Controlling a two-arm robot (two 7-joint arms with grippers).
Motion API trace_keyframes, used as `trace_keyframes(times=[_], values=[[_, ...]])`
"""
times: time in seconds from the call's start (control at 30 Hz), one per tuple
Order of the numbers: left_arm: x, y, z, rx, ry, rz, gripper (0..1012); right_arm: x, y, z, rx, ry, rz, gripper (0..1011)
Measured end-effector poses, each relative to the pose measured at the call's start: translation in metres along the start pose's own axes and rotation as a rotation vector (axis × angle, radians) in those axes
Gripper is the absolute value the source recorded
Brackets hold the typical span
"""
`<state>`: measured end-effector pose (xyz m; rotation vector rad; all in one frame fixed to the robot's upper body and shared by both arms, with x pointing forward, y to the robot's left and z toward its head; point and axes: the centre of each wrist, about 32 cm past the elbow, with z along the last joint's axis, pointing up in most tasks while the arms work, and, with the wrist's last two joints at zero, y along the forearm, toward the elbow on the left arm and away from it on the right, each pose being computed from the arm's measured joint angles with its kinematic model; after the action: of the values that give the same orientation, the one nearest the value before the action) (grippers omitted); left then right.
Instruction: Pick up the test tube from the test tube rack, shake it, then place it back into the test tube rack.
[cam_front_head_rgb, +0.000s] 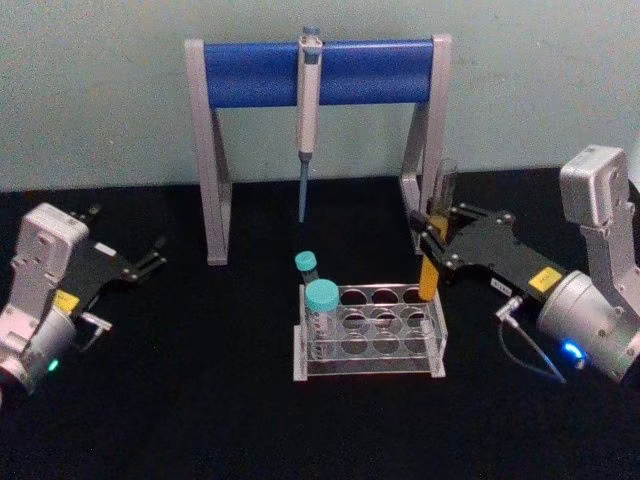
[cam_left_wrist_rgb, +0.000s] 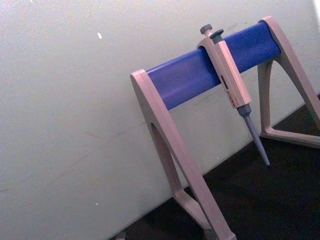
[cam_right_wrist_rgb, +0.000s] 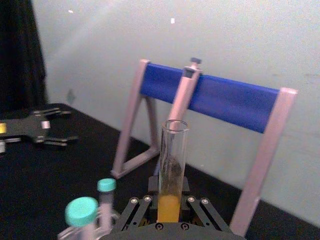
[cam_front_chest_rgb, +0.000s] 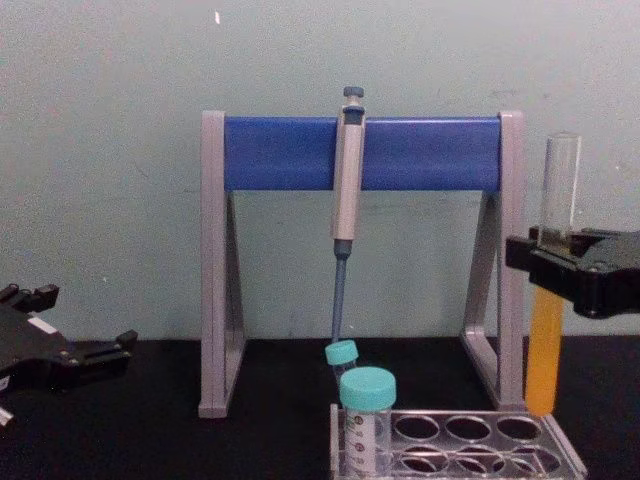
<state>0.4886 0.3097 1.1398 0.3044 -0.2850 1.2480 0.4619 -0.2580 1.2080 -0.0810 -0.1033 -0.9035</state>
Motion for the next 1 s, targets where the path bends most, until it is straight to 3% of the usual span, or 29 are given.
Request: trace_keyframes(times=[0.23,0.53,0.77,1.0], values=[[0.0000,0.0000,0.0000,0.000,0.000,0.000,1001,-0.011,-0.004,0.002,-0.007,0.030,0.086,232],[0.0000,0.0000,0.0000,0.000,0.000,0.000,1001,-0.019,0.019,0.001,0.035,0.072,0.152,232],[0.0000,0.0000,0.0000,0.000,0.000,0.000,1001,-0.015,0.040,-0.002,0.073,0.083,0.096,232],[0.0000,0.0000,0.0000,0.000,0.000,0.000,1001,-0.009,0.046,-0.006,0.071,0.055,0.011,232]])
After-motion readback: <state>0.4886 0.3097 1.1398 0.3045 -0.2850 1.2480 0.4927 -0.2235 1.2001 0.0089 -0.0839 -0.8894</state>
